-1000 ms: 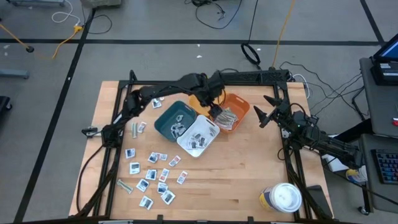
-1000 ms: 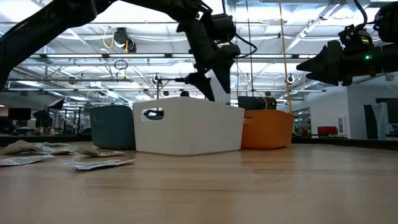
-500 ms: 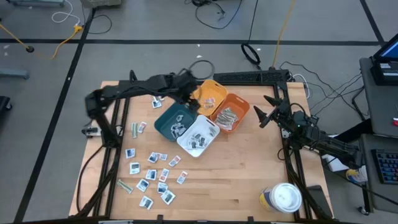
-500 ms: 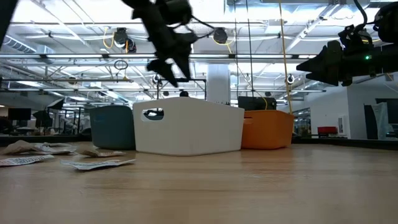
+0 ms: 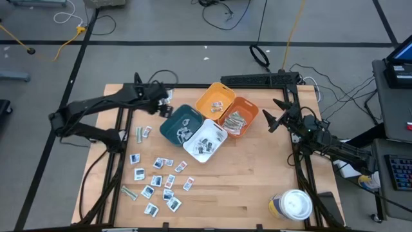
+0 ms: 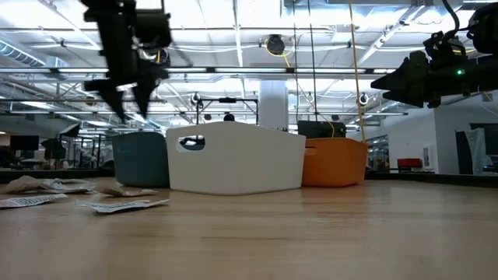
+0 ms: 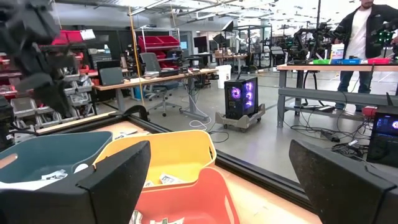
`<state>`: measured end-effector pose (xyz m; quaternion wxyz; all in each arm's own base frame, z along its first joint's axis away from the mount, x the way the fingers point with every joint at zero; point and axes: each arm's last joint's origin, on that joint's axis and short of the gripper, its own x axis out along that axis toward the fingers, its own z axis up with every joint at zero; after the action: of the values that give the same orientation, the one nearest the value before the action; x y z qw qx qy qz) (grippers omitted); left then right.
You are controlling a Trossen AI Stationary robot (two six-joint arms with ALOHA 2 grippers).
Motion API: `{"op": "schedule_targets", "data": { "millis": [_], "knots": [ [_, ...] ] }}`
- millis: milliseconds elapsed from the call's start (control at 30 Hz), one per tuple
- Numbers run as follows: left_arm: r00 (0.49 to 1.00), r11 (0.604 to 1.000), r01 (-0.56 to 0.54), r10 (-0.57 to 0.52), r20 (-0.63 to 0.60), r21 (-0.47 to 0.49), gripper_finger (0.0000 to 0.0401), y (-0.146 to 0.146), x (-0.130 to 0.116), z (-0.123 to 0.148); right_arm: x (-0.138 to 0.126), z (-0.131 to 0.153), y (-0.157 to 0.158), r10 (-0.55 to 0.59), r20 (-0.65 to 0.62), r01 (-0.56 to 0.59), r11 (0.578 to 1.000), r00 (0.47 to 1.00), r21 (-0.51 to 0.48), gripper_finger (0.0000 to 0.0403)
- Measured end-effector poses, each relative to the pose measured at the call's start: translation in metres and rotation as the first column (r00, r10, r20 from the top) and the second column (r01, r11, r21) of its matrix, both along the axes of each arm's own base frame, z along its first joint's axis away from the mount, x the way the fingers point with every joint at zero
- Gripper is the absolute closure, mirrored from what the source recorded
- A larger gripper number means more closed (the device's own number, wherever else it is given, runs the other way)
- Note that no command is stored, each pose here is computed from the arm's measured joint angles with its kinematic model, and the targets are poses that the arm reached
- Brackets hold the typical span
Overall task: Pick & Place First Aid Supplies
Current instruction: Put the green bandage pack into the orange bin
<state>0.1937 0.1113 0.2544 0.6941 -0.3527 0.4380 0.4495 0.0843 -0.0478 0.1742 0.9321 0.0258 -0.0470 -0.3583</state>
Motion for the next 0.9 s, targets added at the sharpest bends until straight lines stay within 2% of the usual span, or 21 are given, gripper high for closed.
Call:
{"op": "schedule_targets", "data": {
  "millis": [200,467,600,900],
  "knots": [
    [0.986,0.982,-0.126,0.107,-0.128,-0.144,0.016,-0.008,-0.036,-0.025,0.0,0.0,0.0,0.0,0.001,0.0,1.0,1.0,0.0,0.0025],
    [0.945,0.917,-0.258,0.174,-0.277,-0.304,0.0175,-0.022,-0.06,-0.057,0.0,0.0,0.0,0.0,0.001,0.0,1.0,1.0,0.0,0.0025],
    [0.925,0.873,-0.316,0.197,-0.324,-0.371,0.0178,-0.028,-0.066,-0.074,0.0,0.0,0.0,0.0,0.0,0.0,1.0,1.0,0.0,0.0025],
    [0.889,0.856,-0.337,0.153,-0.431,-0.391,0.0182,-0.027,-0.058,-0.095,0.0,0.0,0.0,0.0,0.001,0.0,1.0,1.0,0.0,0.0025]
  ]
}}
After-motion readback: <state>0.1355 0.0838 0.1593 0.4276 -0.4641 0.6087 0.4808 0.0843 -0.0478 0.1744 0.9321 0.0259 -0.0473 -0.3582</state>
